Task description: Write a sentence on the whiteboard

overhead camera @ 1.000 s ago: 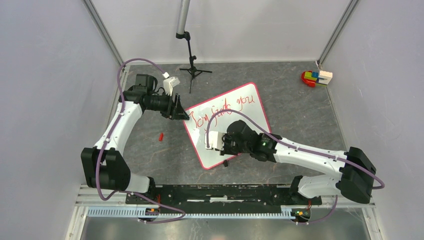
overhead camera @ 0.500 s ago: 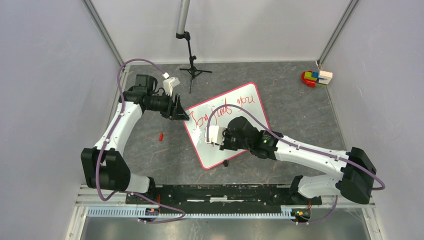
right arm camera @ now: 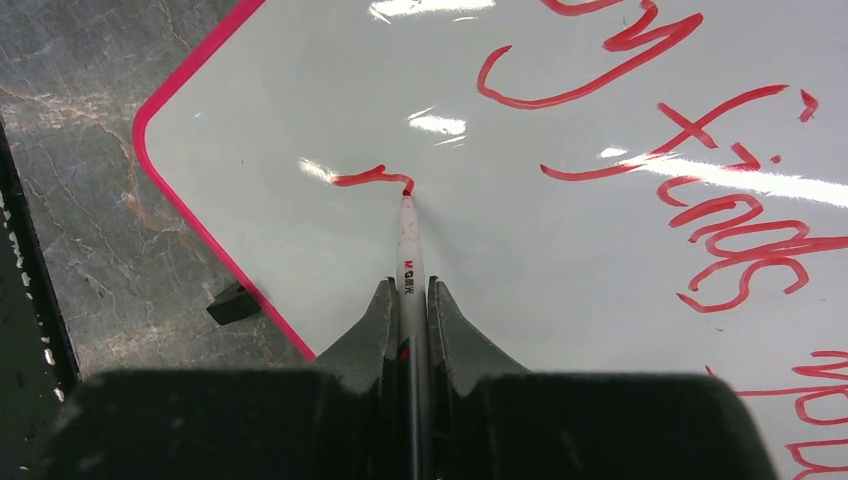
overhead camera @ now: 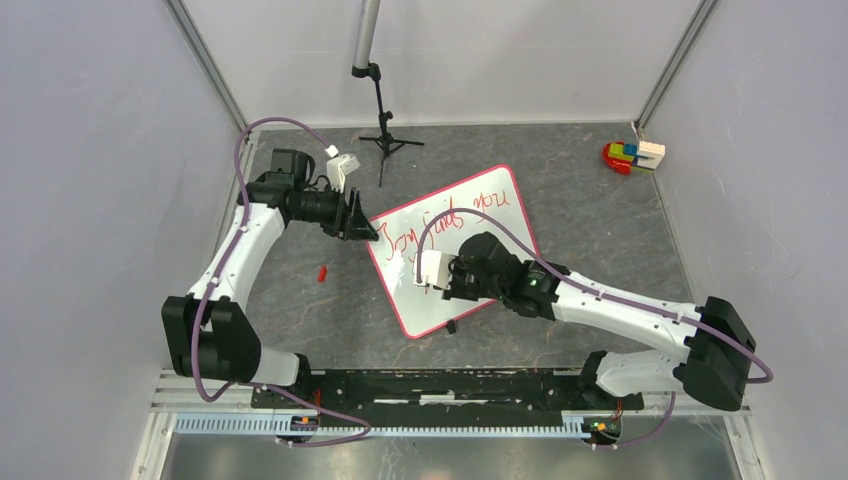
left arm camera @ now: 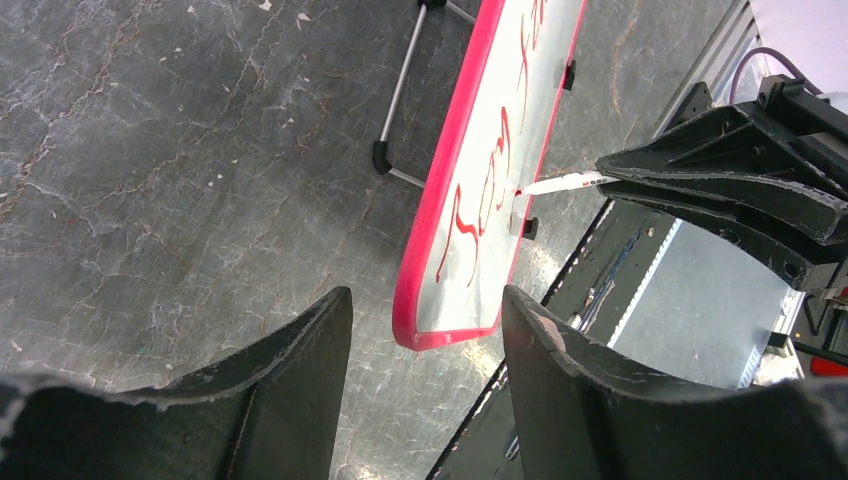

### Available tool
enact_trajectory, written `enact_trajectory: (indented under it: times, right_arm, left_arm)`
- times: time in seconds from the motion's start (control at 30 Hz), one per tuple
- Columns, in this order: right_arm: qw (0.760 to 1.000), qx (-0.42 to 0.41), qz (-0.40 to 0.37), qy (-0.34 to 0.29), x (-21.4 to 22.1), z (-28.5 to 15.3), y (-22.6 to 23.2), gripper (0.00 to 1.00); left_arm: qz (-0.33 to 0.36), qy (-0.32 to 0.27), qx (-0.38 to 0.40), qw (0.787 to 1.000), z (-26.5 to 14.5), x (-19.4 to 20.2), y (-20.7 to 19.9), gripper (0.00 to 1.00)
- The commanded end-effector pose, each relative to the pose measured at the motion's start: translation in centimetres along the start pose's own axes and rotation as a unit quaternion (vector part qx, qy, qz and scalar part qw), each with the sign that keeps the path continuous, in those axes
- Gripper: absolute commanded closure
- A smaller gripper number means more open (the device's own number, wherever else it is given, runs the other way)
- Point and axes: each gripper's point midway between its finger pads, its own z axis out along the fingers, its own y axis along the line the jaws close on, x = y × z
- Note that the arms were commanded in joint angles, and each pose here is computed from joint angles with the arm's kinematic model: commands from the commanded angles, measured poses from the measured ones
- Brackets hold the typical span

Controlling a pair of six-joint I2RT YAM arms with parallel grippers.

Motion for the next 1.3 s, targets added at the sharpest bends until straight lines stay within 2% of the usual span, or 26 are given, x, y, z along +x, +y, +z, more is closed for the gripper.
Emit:
enact_trajectory:
  times: [0.0, 0.37, 0.67, 1.27]
  right_arm:
    - [1.0, 0.002, 0.004, 0.014, 1.2, -0.3, 0.1, 1.0]
    - [0.999, -0.034, 0.003, 0.01, 1.5, 0.1, 1.9, 1.0]
    - [0.999, -0.042, 0.01, -0.031, -0.9, -1.4, 1.7, 1.0]
    - [0.999, 0.029, 0.02, -0.015, -1.0, -1.8, -1.5, 1.0]
  left_arm:
    - [0.017, -0.018, 0.003, 1.0, -0.4, -0.9, -0.7, 0.37]
    - [0.018, -0.018, 0.004, 1.0, -0.4, -0.9, -0.7, 0.37]
    - [0.017, -0.017, 0.005, 1.0, -0.4, -0.8, -0.8, 0.37]
    - [0.02, -0.016, 0.001, 1.0, -0.4, -0.7, -0.7, 0.37]
